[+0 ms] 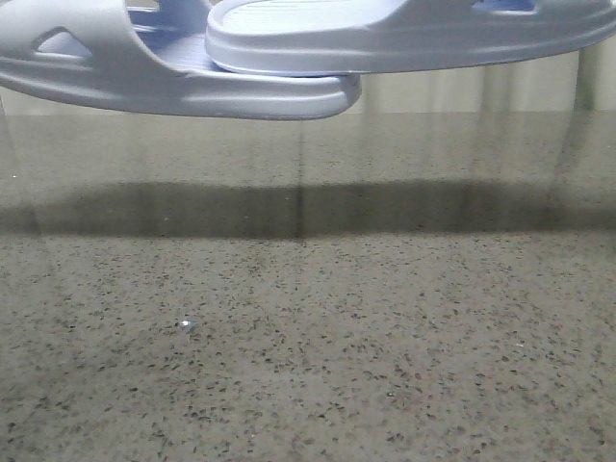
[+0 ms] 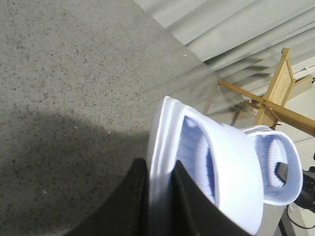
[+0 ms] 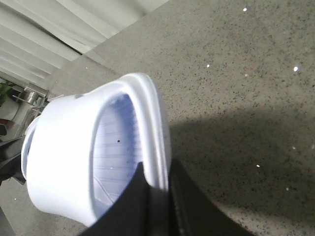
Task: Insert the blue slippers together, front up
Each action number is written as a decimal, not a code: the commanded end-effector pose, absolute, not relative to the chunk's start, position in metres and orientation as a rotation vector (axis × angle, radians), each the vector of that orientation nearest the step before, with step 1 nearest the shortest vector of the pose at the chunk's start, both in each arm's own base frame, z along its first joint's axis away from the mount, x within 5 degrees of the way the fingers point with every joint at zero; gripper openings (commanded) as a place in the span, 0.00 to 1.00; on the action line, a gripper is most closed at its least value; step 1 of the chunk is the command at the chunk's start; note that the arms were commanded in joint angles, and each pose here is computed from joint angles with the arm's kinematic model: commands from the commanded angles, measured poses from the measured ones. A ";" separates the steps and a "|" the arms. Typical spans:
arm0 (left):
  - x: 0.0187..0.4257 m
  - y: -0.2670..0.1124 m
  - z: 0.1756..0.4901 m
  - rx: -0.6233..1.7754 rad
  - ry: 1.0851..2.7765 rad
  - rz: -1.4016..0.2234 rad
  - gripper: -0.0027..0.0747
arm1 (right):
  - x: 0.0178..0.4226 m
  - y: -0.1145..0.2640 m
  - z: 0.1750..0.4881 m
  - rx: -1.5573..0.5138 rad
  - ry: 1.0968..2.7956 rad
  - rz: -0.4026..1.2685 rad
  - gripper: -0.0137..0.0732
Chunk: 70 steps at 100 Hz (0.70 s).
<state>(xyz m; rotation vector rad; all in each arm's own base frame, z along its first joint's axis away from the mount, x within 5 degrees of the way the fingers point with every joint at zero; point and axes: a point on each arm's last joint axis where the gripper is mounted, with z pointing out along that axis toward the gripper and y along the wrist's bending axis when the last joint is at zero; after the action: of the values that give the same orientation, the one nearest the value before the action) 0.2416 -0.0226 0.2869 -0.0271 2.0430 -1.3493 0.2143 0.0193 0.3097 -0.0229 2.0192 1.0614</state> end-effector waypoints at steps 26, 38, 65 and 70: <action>0.236 -0.045 0.314 0.048 1.876 -1.559 0.05 | 0.240 0.037 0.310 -0.075 1.908 1.219 0.04; 0.235 -0.050 0.316 0.050 1.858 -1.589 0.05 | 0.250 0.050 0.302 -0.091 1.886 1.302 0.04; 0.234 -0.061 0.318 0.080 1.848 -1.634 0.05 | 0.266 0.087 0.291 -0.213 1.899 1.429 0.04; 0.234 -0.061 0.318 0.078 1.846 -1.635 0.05 | 0.269 0.092 0.290 -0.229 1.905 1.443 0.04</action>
<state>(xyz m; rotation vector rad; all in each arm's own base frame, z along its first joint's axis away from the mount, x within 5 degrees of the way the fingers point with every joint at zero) 0.2468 -0.0483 0.2936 -0.0538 1.9747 -1.4256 0.2731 0.0734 0.2666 -0.0799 2.0307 1.2875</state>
